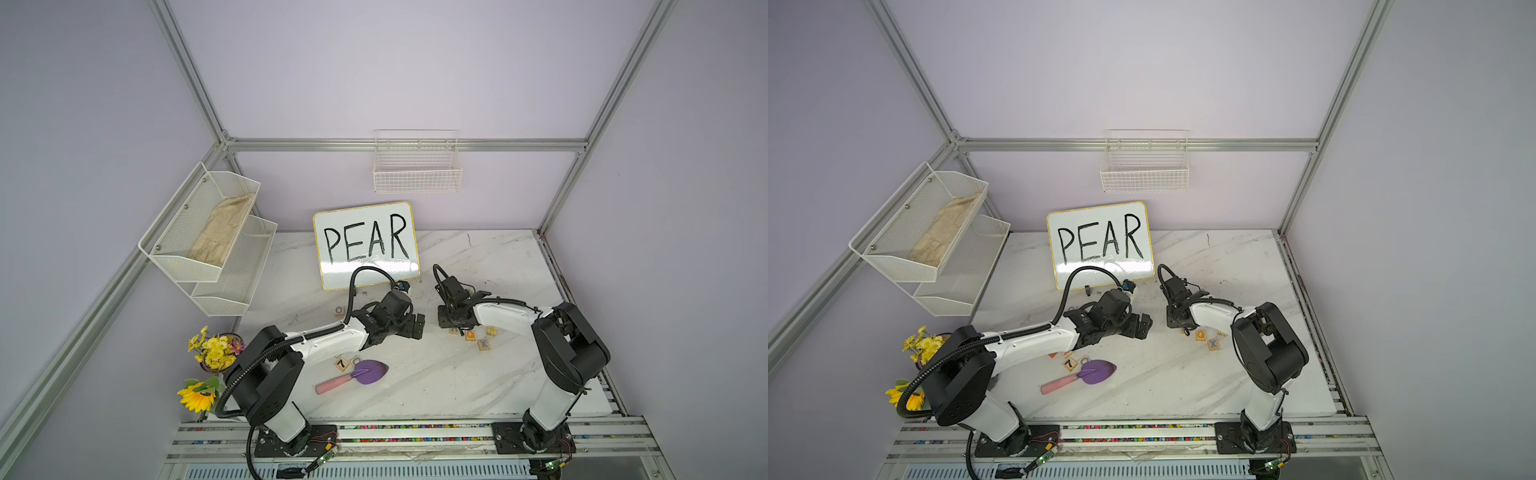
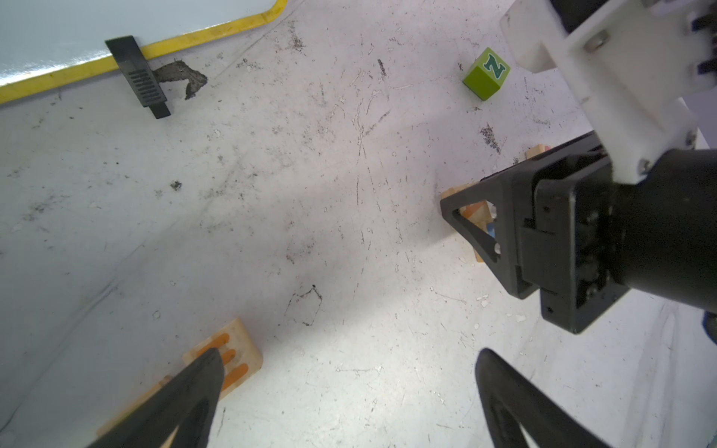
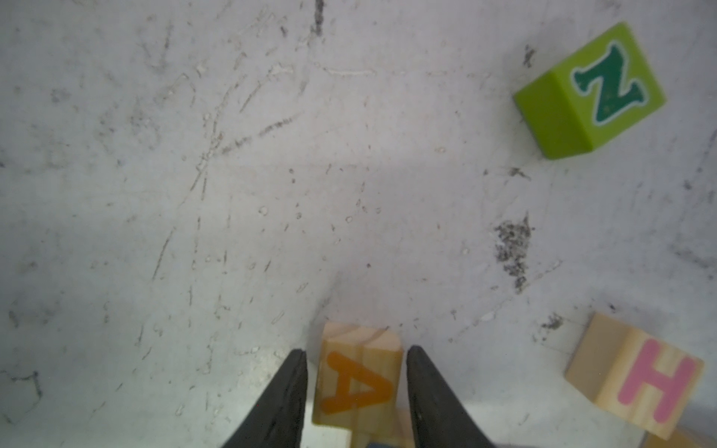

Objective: Spell the uppercase word “pear” with letter blocks
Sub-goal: Pick up the letter block from the center of the board.

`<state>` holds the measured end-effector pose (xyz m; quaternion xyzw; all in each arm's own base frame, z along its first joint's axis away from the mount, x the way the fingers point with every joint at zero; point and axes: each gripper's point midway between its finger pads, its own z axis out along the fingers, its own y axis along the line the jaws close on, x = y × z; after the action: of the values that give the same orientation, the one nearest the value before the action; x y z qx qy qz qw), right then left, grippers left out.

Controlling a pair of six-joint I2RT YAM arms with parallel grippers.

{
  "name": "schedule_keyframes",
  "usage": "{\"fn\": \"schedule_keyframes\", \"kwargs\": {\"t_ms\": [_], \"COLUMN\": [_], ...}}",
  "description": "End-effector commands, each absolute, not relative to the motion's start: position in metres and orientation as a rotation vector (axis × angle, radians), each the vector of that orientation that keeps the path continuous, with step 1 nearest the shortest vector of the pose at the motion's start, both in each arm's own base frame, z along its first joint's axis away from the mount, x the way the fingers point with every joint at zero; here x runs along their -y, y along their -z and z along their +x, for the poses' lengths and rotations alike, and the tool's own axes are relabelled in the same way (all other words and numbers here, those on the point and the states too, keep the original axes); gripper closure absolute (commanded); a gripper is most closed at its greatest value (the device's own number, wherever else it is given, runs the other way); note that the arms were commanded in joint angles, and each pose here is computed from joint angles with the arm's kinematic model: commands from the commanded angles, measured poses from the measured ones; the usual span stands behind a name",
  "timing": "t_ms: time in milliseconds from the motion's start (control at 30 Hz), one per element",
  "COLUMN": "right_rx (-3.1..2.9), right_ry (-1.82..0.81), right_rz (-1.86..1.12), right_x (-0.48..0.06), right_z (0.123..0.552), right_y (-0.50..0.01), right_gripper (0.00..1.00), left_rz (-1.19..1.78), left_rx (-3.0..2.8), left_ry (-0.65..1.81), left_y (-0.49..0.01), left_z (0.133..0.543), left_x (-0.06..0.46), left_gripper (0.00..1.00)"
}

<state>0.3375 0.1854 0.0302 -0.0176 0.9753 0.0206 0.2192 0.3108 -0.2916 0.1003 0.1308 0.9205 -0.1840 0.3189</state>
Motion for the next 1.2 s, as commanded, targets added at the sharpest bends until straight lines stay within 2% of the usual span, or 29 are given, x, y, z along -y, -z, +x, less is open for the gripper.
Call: {"fn": "schedule_keyframes", "kwargs": {"t_ms": [0,300,733,933,1167], "right_rx": [-2.724,-2.732,-2.683,-2.622,-2.503], "right_ry": [-0.020,-0.003,-0.024,-0.063,-0.239], "right_rz": [-0.046,-0.052,-0.142,-0.329,-0.771], "right_x": [-0.181,-0.180,-0.188,-0.203,-0.251], "right_z": [0.330,0.328,0.338,0.348,0.344], "right_y": [-0.024,-0.020,-0.036,-0.053,-0.071], "right_gripper": [0.56,0.63,0.66,0.66,0.64], "left_rz": [0.306,0.302,0.245,0.209,0.141], "left_rx": [-2.366,-2.372,-2.374,-2.361,-2.350], "left_ry": [0.510,0.499,0.440,0.428,0.431], "left_y": [-0.123,-0.121,-0.124,-0.131,-0.138], "left_z": [0.319,0.320,0.321,0.323,0.325], "left_x": [0.293,0.291,0.275,0.264,0.245], "left_gripper": [0.00,0.00,0.00,0.00,0.00]}}
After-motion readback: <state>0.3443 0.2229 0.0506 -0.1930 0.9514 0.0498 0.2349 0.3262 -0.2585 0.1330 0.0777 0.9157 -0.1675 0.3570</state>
